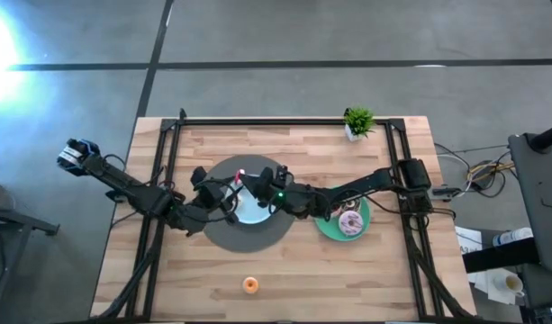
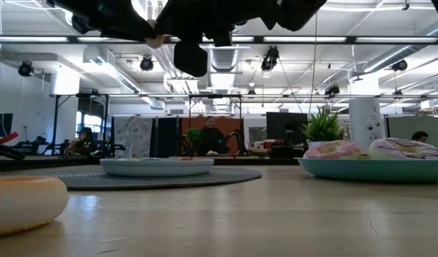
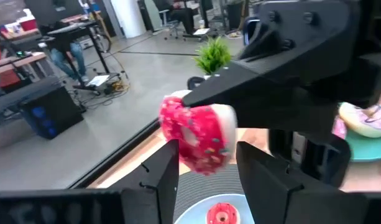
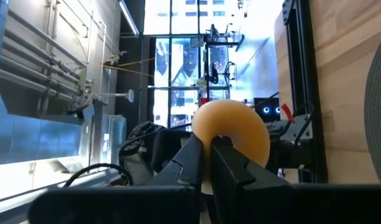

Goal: Pick & Place donuts
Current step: Put the small red donut on the blue plate

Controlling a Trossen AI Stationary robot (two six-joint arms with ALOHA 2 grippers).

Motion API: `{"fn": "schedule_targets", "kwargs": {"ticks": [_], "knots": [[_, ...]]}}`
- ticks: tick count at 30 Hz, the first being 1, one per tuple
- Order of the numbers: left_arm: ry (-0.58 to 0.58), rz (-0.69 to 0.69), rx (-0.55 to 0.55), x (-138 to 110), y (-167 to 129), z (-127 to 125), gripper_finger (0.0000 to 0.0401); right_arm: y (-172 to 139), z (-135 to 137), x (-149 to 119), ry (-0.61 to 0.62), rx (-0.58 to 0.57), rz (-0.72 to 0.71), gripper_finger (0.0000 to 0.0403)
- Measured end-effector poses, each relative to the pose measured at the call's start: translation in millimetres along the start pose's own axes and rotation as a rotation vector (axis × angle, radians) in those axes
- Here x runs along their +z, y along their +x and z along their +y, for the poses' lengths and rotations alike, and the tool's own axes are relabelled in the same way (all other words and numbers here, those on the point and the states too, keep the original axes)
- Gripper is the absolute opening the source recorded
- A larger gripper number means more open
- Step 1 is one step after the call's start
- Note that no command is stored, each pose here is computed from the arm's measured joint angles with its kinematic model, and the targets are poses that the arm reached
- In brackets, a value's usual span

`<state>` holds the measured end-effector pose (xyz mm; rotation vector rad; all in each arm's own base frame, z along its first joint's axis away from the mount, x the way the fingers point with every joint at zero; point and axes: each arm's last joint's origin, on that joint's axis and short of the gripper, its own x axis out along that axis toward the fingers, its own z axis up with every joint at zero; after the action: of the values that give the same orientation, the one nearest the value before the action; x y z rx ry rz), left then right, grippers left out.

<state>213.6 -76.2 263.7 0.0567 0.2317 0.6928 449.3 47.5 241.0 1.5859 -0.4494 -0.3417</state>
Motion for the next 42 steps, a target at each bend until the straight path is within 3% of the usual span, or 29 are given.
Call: {"fn": "schedule_targets", "kwargs": {"ticks": [8,13,18,22,25,28,31,34,38,42], "knots": [[-0.002,-0.003,0.010,0.5,-0.2,0.8,0.0133,-0.1,-0.2,0.0,-0.002,-0.004,0.001,0.0013],[0.006,-0.003,0.007,0.4,-0.3,0.7,0.0088,0.1,-1.1,-0.5,-0.015,-0.015,0.035,0.0016],[0.035,0.000,0.005,0.1,-0.3,0.7,0.0012,0.1,-2.3,-1.1,-0.043,-0.029,0.067,0.0059],[0.068,0.006,-0.001,-1.2,-0.2,0.8,0.0004,-0.8,0.1,1.5,-0.112,-0.052,0.123,0.0114],[0.103,0.024,-0.003,-4.1,-0.3,1.5,0.0002,-6.5,6.0,5.1,-0.212,-0.107,0.182,0.0154],[0.139,0.040,0.016,-6.9,-0.5,3.9,0.0001,-19.0,14.0,11.9,-0.389,-0.242,0.249,0.0187],[0.200,0.079,0.001,-12.4,-0.1,5.6,0.0001,-39.3,36.9,25.5,-0.549,-0.375,0.292,0.0211],[0.239,0.144,-0.083,-18.7,4.2,6.1,0.0001,-63.1,64.3,43.6,-0.658,-0.472,0.280,0.0226],[0.383,0.266,-0.243,-48.5,16.1,1.5,0.0001,-91.4,91.8,63.3,-0.738,-0.540,0.235,0.0230],[0.526,0.363,-0.290,-75.3,29.7,-3.0,0.0001,-107.2,109.8,76.8,-0.764,-0.549,0.186,0.0225]]}}
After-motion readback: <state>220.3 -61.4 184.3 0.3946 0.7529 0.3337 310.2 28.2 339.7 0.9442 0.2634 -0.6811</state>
